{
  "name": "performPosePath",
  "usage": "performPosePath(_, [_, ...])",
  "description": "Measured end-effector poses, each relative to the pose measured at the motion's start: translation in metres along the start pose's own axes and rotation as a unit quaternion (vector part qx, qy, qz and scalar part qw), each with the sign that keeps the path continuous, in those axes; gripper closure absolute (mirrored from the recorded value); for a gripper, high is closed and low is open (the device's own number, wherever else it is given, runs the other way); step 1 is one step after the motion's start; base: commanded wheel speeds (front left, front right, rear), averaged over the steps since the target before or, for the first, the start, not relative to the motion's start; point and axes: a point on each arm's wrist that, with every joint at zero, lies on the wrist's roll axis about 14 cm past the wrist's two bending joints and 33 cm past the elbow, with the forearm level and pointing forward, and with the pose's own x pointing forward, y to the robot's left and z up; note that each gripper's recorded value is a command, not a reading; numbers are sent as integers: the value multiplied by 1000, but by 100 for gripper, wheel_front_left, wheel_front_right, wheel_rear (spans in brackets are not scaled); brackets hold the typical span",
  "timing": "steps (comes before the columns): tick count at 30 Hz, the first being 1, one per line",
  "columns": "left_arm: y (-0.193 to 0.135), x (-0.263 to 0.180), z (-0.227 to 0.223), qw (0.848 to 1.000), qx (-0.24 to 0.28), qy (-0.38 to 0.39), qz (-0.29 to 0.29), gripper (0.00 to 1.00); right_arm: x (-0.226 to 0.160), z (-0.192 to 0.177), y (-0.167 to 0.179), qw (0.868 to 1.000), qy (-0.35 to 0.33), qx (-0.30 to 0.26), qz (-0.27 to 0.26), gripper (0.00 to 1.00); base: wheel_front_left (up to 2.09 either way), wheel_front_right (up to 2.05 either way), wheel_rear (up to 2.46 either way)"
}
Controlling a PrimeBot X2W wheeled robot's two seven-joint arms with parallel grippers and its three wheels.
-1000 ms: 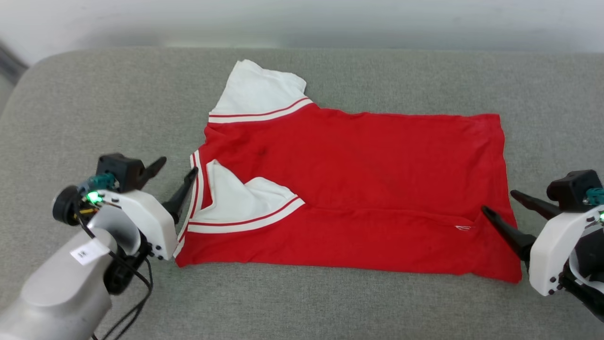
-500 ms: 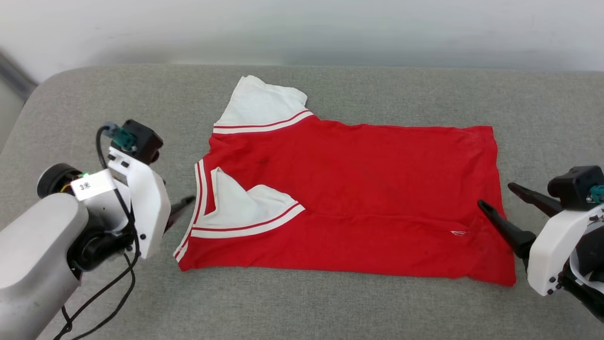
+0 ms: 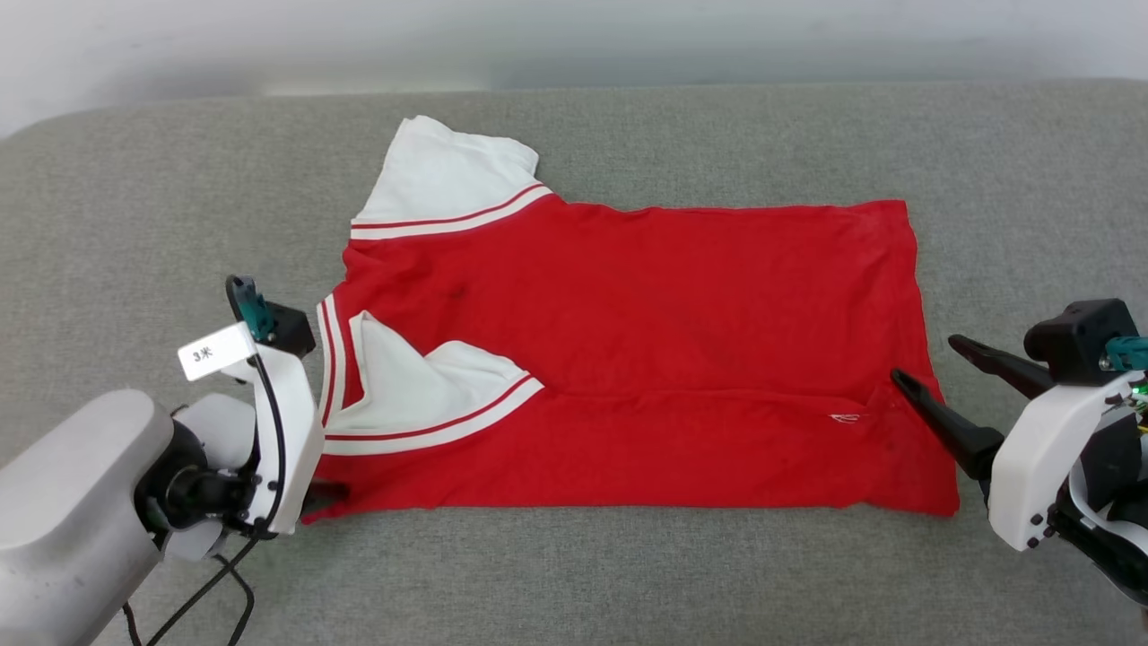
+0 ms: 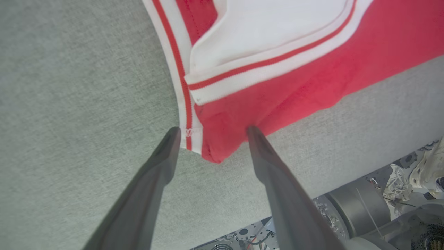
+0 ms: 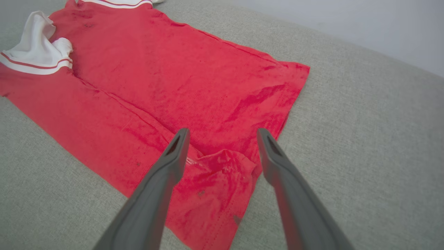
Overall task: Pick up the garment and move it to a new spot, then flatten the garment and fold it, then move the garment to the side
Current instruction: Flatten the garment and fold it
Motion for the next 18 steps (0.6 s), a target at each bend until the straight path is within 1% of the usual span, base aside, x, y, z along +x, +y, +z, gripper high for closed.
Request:
performPosePath(4, [3, 17, -19, 999, 2, 54, 3, 0, 3, -4, -2, 1000, 8, 4, -1, 0, 0, 0, 0])
performPosePath(10, [5, 29, -23, 998, 4, 63, -4, 0, 5, 2, -8, 1000, 4, 5, -5, 0, 0, 0, 0])
performPosePath(11, [4, 29, -23, 998, 5, 61, -5, 47, 5, 3, -8, 1000, 3, 2, -5, 0, 0, 0, 0])
performPosePath(12, [3, 29, -24, 998, 7, 61, -7, 60, 5, 4, -9, 1000, 5, 0, -6, 0, 0, 0, 0])
performPosePath(13, [3, 29, -25, 998, 9, 58, -8, 100, 4, 7, -10, 1000, 3, -4, -6, 0, 0, 0, 0])
performPosePath(18, [1, 23, -23, 999, 12, 34, -10, 100, 0, 30, -16, 999, -2, -32, -8, 0, 0, 0, 0])
